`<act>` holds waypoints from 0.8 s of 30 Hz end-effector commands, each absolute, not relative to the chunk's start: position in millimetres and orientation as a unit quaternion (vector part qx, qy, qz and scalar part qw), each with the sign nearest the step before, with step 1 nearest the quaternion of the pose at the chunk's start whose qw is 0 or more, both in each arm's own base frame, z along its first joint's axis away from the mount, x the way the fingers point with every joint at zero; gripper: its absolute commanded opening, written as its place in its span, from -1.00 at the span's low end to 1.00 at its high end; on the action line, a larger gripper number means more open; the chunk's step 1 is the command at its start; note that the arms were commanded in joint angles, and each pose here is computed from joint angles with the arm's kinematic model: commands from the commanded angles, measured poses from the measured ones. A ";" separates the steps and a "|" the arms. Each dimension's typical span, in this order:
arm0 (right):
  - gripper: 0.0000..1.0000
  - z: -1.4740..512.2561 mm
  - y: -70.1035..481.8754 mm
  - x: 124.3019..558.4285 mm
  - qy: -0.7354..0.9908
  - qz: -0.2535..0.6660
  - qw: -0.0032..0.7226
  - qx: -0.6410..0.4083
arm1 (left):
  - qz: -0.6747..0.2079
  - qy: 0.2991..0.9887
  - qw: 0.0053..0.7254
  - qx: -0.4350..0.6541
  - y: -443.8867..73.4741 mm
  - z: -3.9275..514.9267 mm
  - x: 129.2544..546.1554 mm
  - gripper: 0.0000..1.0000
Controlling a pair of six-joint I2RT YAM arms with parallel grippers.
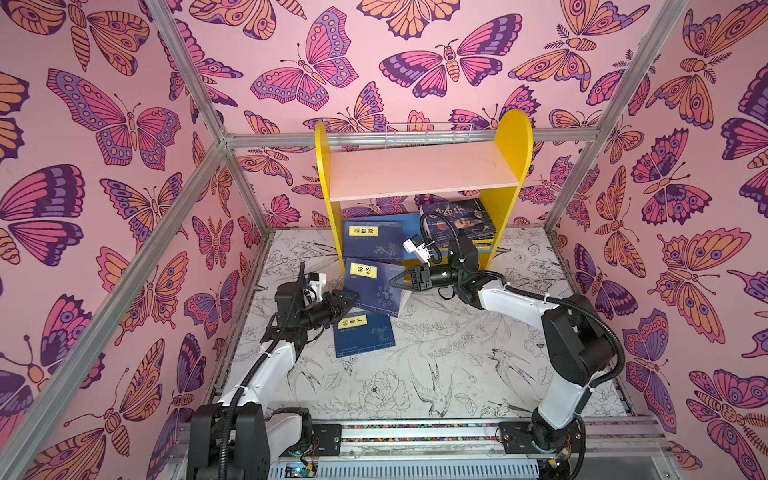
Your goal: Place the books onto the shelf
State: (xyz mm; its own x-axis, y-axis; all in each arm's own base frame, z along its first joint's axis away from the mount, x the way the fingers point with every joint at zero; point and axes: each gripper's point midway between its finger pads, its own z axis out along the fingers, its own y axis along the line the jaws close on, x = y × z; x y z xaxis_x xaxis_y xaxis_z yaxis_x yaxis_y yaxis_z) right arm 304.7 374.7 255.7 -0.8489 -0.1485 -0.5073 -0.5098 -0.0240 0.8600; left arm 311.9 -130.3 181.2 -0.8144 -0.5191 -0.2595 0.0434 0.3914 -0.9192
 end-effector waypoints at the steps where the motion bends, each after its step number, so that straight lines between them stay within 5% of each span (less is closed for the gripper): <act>1: -1.00 265.5 372.9 297.7 0.676 0.675 0.147 -0.255 | -0.579 0.754 0.302 -0.074 -144.0 223.1 302.2 -0.64; 3: -1.00 258.9 370.0 301.7 0.689 0.664 0.150 -0.249 | -0.583 0.746 0.315 -0.064 -144.2 231.9 300.2 -0.95; 6: -0.95 251.8 356.6 316.4 0.715 0.639 0.176 -0.225 | -0.586 0.737 0.334 -0.050 -144.1 245.1 296.6 -1.00; 11: -0.12 242.0 322.8 342.8 0.755 0.596 0.225 -0.157 | -0.598 0.705 0.381 -0.016 -144.1 276.4 288.2 -1.00; 13: 0.06 241.8 317.6 337.8 0.756 0.594 0.226 -0.155 | -0.604 0.686 0.405 -0.005 -143.0 291.3 285.5 -1.00; 24: 0.24 278.0 343.8 278.2 0.690 0.660 0.174 -0.241 | -0.576 0.628 0.520 -0.055 -116.0 322.5 299.4 -1.00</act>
